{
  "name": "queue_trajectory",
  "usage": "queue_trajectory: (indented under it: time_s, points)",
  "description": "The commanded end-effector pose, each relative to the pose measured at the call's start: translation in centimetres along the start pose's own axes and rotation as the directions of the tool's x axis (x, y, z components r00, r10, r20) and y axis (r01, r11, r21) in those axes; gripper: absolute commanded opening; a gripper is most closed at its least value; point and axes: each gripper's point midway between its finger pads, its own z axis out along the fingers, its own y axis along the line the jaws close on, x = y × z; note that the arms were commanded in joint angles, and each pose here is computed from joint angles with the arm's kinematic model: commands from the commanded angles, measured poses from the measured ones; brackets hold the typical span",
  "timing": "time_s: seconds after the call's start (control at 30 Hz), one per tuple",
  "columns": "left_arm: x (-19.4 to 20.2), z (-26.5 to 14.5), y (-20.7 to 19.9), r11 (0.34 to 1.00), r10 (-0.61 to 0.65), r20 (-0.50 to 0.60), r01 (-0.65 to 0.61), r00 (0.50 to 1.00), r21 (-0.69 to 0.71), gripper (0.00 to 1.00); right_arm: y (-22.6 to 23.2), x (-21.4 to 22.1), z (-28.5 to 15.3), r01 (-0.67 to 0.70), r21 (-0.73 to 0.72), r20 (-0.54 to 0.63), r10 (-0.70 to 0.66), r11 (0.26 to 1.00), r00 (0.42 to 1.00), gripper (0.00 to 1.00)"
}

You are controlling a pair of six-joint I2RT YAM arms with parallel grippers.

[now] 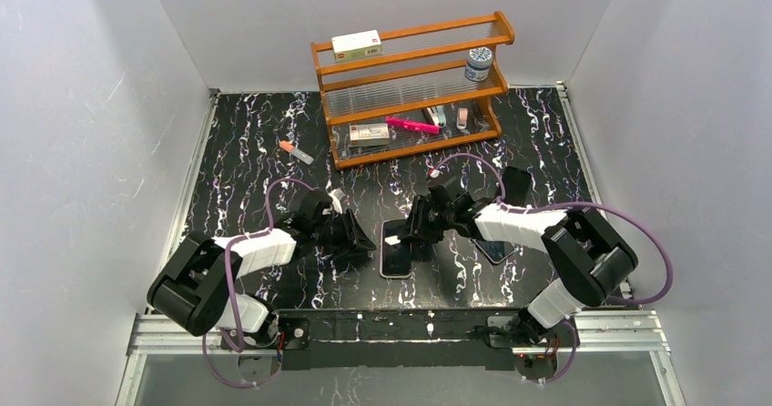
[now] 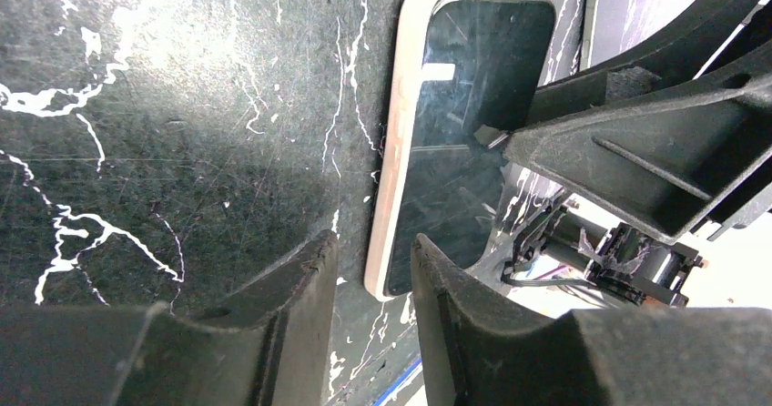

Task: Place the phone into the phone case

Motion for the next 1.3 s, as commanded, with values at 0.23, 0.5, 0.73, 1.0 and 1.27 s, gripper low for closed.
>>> queue_trajectory:
  time_s: [0.23, 0.5, 0.73, 1.0, 1.27]
  points:
    - [1.1, 0.4, -0.7, 0.999, 0.017, -0.026, -0.016, 1.0, 0.033, 0.36, 0.2, 0.3, -1.9, 0.032, 0.039, -0.026, -0.031, 0.999, 0.999, 0.48]
    - [1.5, 1.1, -2.0, 0.997, 0.044, -0.034, -0.042, 0.998, 0.069, 0.38, 0.4, -0.5, -3.4, 0.05, 0.076, 0.002, -0.051, 0.996, 0.999, 0.37]
    - [2.2, 2.0, -2.3, 0.996, 0.064, -0.055, -0.06, 0.996, 0.063, 0.38, 0.0, 0.5, -3.5, 0.042, 0.076, -0.029, -0.04, 0.996, 0.999, 0.38]
    - [2.9, 2.5, -2.3, 0.996, 0.074, -0.064, -0.071, 0.995, 0.056, 0.37, -0.9, 1.7, -3.2, 0.023, 0.079, -0.056, -0.018, 0.997, 0.998, 0.35]
    - [3.3, 2.9, -2.9, 0.995, 0.085, -0.079, -0.08, 0.993, 0.061, 0.34, -0.9, 2.0, -2.9, 0.02, 0.059, -0.064, -0.016, 0.998, 0.998, 0.32]
